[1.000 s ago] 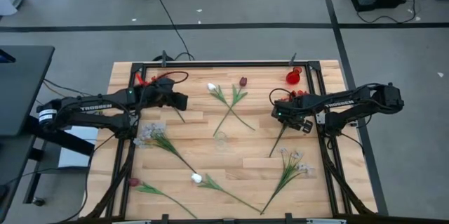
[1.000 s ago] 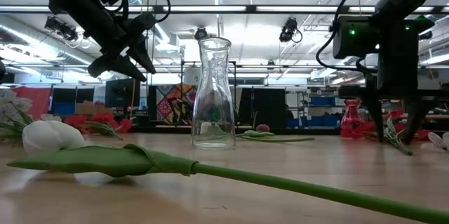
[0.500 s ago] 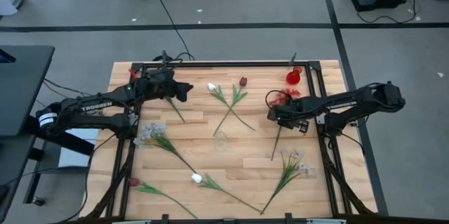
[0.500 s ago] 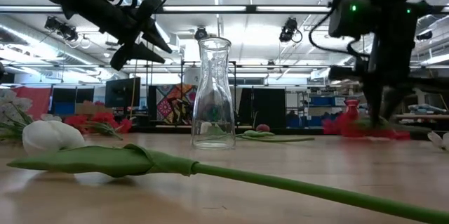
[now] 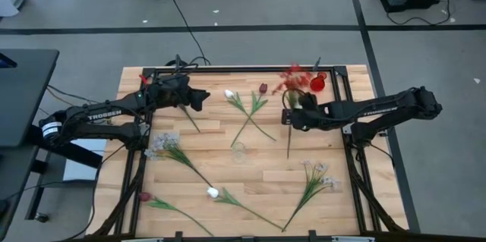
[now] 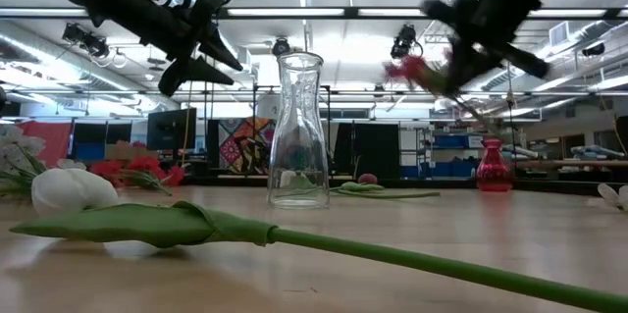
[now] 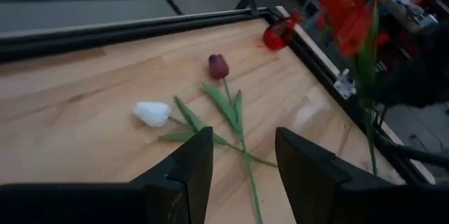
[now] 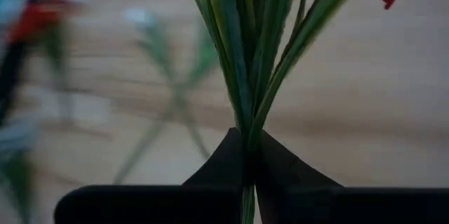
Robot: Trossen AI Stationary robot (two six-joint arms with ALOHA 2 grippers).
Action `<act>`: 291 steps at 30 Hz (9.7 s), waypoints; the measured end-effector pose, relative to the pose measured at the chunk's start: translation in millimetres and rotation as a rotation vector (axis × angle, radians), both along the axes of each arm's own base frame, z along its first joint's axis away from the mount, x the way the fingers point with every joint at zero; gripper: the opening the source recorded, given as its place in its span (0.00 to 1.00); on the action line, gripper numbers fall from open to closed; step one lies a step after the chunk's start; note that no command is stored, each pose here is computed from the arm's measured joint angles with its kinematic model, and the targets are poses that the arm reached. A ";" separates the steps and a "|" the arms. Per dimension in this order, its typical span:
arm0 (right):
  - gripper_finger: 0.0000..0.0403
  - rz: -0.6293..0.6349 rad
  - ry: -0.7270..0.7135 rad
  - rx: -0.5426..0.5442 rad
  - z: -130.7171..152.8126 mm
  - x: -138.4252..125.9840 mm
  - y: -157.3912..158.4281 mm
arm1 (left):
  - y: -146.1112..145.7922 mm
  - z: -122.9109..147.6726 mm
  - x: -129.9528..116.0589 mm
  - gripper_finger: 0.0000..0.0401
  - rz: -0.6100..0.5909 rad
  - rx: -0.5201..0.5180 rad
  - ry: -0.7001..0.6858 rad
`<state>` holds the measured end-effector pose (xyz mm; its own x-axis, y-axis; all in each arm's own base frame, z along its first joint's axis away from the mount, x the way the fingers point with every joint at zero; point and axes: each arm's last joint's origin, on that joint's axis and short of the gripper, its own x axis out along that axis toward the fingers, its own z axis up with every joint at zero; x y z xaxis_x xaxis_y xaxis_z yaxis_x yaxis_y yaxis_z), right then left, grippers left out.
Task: Sort flowers into vase by color
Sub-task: Put the bottom red flowers into the transparent vase, then put the red flowers into the transparent vase
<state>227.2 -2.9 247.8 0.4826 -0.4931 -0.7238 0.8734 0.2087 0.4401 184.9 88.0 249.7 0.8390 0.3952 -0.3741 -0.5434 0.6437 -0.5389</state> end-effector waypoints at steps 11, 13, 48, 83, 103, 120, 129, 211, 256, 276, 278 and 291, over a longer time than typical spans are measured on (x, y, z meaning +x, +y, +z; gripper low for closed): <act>0.08 0.556 -0.503 -0.714 70.8 56.8 -5.6 | -0.2 13.7 4.5 0.40 -0.111 0.163 -0.090; 0.06 0.621 -0.592 -0.757 75.6 61.3 -5.9 | -0.1 14.3 4.6 0.40 -0.115 0.181 -0.089; 0.35 0.990 -0.410 -0.725 18.9 111.2 43.1 | -13.3 12.4 9.3 0.40 -0.217 0.094 -0.109; 0.55 0.096 0.242 0.574 -22.3 9.2 49.1 | -25.4 -38.9 -21.6 0.40 -0.230 -0.194 0.468; 0.54 0.233 0.171 0.523 -33.4 23.4 86.1 | -58.4 -48.8 -27.9 0.40 -0.078 -0.490 0.582; 0.52 0.336 0.097 0.465 -29.5 25.1 103.7 | 27.6 -51.6 -67.8 0.40 0.659 -0.537 0.456; 0.52 0.316 0.092 0.478 -29.5 25.4 102.8 | 48.8 -77.3 -53.3 0.40 0.711 -0.639 0.483; 0.52 0.615 -0.633 -0.664 122.5 9.6 -14.1 | 9.9 182.9 116.4 0.04 -0.541 0.549 -0.355; 0.05 0.666 -0.296 -0.649 93.7 55.8 22.9 | -26.1 192.7 55.7 0.55 -0.375 0.586 -0.026; 0.05 0.851 -0.588 -0.738 23.5 82.8 62.7 | -41.5 102.9 3.5 0.50 -0.248 0.401 0.072; 0.05 0.862 -0.557 -0.746 17.2 86.8 63.5 | -44.2 100.4 2.4 0.48 -0.260 0.375 0.090; 0.27 0.871 -0.478 -0.696 -1.3 94.7 60.5 | -57.9 94.3 2.4 0.39 -0.320 0.359 0.143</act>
<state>321.9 57.5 246.5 0.9924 -0.0830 -0.0911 0.1027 0.9655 0.2394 187.3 30.2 344.0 0.8892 0.2519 -0.3819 -0.3411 0.9213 -0.1868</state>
